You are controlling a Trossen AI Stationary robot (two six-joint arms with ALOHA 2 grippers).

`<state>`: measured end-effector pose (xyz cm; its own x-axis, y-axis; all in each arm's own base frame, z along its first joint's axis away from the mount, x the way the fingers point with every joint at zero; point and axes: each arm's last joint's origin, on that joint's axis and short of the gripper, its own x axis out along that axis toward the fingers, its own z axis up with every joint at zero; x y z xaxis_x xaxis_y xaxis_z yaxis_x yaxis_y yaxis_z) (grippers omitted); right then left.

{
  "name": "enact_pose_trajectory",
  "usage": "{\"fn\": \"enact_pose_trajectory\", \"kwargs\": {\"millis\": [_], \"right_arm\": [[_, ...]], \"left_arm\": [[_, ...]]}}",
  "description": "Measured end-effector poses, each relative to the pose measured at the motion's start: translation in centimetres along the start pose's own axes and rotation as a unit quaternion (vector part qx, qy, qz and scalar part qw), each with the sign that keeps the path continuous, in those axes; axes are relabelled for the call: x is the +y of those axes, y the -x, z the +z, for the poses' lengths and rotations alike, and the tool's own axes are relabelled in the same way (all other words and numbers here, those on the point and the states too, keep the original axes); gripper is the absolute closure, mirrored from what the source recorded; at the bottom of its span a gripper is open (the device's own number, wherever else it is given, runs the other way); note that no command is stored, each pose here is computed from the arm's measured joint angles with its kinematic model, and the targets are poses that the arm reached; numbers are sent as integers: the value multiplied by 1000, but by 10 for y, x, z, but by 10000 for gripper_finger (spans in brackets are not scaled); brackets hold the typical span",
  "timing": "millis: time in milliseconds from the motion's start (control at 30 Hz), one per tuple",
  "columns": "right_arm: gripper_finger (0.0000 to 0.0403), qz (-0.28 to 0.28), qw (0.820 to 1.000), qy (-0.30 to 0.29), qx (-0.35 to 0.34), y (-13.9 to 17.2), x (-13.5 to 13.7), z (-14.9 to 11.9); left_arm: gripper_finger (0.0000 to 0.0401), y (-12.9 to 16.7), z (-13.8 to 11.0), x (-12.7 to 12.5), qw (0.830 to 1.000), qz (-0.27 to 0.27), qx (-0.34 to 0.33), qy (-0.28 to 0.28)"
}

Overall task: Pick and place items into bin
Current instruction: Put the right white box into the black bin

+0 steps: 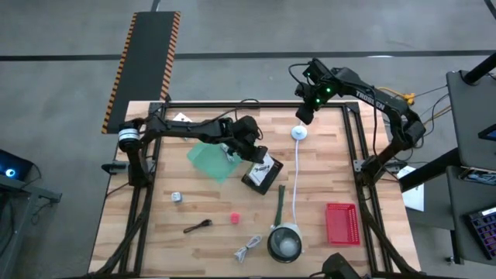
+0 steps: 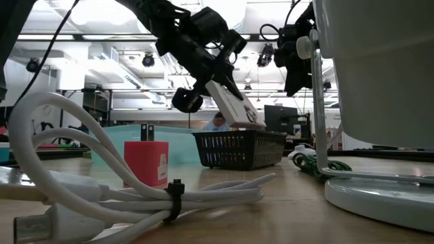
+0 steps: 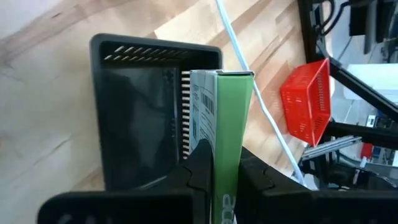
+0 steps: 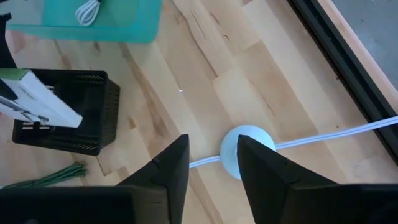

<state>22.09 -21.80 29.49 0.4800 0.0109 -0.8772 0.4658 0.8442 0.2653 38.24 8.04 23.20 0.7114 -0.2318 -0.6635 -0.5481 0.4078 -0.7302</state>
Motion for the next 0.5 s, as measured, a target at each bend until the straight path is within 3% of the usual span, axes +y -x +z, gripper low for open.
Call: {"fn": "enact_pose_trajectory", "kwargs": {"millis": [500], "right_arm": [[282, 0, 1000, -7, 0, 0, 0, 0]], "left_arm": [[386, -12, -8, -4, 1000, 7, -8, -11]]}}
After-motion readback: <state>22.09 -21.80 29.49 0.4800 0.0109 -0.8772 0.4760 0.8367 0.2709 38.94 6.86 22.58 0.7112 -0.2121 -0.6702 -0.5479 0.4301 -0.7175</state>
